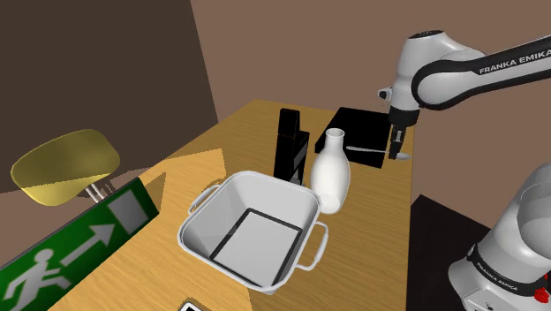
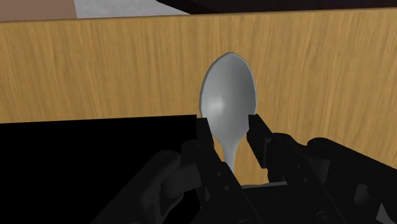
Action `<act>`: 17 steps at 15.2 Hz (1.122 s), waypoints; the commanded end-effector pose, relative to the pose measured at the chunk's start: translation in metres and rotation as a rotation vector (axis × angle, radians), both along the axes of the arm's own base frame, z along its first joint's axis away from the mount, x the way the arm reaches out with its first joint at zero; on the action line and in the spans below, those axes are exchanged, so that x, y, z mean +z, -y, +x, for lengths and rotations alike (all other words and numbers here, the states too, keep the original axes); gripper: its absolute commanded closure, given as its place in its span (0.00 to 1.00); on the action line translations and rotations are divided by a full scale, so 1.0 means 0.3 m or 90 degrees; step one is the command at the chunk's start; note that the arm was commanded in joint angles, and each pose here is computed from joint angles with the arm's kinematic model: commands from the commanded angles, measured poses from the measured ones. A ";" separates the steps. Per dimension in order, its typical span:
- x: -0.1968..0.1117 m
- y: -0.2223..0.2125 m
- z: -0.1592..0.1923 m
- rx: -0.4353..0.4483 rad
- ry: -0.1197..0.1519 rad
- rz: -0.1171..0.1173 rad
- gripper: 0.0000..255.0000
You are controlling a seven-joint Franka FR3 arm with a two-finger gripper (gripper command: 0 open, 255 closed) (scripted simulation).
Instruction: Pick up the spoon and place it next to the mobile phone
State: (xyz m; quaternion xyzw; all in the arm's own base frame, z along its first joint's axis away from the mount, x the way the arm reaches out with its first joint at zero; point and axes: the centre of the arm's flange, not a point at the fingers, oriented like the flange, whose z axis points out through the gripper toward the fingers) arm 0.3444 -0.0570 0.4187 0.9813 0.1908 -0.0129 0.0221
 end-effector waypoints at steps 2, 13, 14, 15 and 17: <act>0.025 -0.043 -0.007 0.000 0.000 0.000 1.00; 0.027 -0.516 -0.110 0.000 0.000 0.000 1.00; 0.027 -0.559 -0.119 0.000 0.000 0.000 1.00; 0.027 -0.602 -0.129 0.000 0.000 0.000 1.00; 0.028 -0.688 -0.148 0.000 0.000 0.000 1.00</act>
